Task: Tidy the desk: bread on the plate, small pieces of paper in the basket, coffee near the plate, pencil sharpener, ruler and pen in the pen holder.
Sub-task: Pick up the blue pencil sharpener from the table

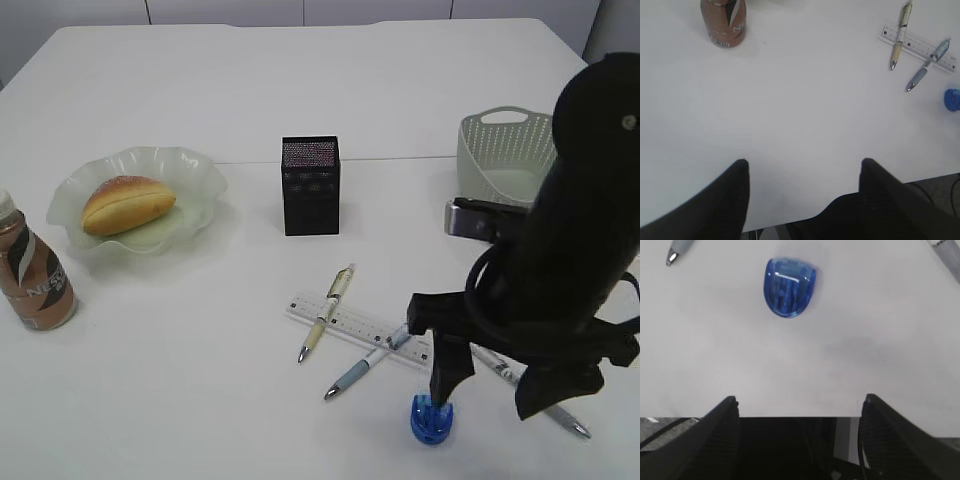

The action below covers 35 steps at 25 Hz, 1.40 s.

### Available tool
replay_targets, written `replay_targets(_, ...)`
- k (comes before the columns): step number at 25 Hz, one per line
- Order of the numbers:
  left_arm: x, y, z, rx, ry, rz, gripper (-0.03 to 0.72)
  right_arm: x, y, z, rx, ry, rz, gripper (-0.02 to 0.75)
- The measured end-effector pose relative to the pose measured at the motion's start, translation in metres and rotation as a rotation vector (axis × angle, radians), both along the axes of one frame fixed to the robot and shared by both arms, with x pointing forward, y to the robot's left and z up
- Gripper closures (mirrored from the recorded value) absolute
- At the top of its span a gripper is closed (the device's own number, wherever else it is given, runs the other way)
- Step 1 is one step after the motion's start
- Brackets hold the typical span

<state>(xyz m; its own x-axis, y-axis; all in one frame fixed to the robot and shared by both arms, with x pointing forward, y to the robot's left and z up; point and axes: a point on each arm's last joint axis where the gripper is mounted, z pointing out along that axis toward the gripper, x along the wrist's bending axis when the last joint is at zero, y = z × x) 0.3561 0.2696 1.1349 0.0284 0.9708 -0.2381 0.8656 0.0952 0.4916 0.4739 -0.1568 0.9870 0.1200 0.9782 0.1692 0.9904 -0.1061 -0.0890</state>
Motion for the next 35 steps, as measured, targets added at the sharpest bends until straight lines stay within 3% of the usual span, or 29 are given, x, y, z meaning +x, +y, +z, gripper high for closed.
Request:
replay_targets(7,0.0,0.0,0.0,-0.001,0.0,0.001,0.19,0.017,0.005,-0.005,0.042,-0.144,-0.028,0.158)
replay_targets(15,0.0,0.001,0.0,0.005,0.0,0.003,0.19,0.02,0.014,-0.016,0.098,-0.076,-0.126,0.158)
replay_targets(26,0.0,0.001,0.0,0.005,0.0,0.003,0.19,0.031,0.017,-0.054,0.026,0.001,-0.23,0.158)
replay_targets(35,0.0,0.001,0.0,0.005,0.0,0.003,0.19,0.033,0.012,-0.062,-0.043,-0.003,-0.218,0.159)
